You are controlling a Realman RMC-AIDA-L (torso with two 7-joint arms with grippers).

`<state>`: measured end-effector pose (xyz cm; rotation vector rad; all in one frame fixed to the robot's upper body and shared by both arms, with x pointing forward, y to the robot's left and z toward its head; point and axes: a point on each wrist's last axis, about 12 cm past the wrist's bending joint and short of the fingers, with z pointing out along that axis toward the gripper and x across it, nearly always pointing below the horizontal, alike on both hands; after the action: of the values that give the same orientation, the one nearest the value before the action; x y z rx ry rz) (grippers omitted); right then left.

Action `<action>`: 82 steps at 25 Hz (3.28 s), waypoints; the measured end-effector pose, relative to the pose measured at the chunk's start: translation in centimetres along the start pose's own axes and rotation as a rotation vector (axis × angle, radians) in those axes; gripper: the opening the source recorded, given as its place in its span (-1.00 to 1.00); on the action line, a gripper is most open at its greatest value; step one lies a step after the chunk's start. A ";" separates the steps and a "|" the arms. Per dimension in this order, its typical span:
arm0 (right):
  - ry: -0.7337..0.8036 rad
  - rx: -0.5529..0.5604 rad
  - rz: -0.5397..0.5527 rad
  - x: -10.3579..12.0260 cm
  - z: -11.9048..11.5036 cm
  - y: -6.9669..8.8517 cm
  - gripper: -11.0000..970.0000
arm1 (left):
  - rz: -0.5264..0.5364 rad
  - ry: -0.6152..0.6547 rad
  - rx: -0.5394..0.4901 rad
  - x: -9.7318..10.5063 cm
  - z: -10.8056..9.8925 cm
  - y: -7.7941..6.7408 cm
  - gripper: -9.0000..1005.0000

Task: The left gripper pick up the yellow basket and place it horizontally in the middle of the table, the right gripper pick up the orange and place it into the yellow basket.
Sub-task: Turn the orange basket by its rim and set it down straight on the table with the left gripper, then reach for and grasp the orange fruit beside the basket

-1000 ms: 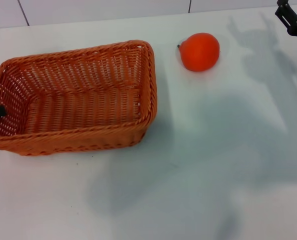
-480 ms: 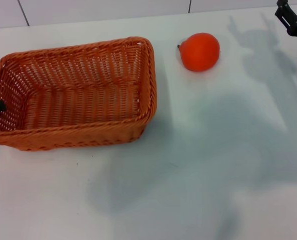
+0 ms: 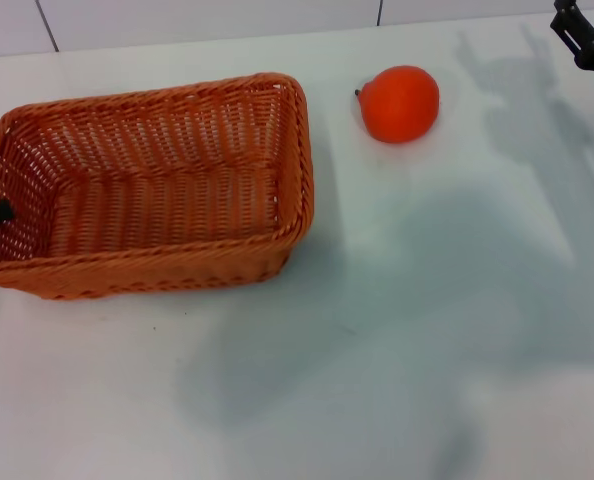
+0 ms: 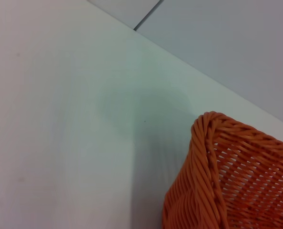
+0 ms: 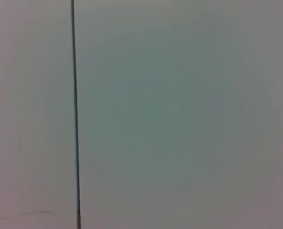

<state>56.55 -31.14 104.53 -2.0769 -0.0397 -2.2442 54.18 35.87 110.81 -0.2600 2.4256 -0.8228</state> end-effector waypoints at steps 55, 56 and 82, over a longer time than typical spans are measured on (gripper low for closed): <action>-0.070 0.126 -0.037 -0.4 1.3 -2.3 0.95 | 0.113 -0.614 0.136 -2.2 -1.7 1.3 0.40; -0.081 0.143 -0.039 -0.5 1.4 -2.7 0.95 | 0.120 -0.655 0.155 -1.9 -1.5 1.4 0.40; -0.411 0.315 -0.185 -2.3 5.0 -7.0 0.95 | 0.226 -1.161 0.109 4.0 -0.2 3.5 0.40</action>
<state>61.13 -23.64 102.86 -2.3807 -0.5903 -1.7079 50.77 37.41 107.04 -0.2990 1.2848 -0.4734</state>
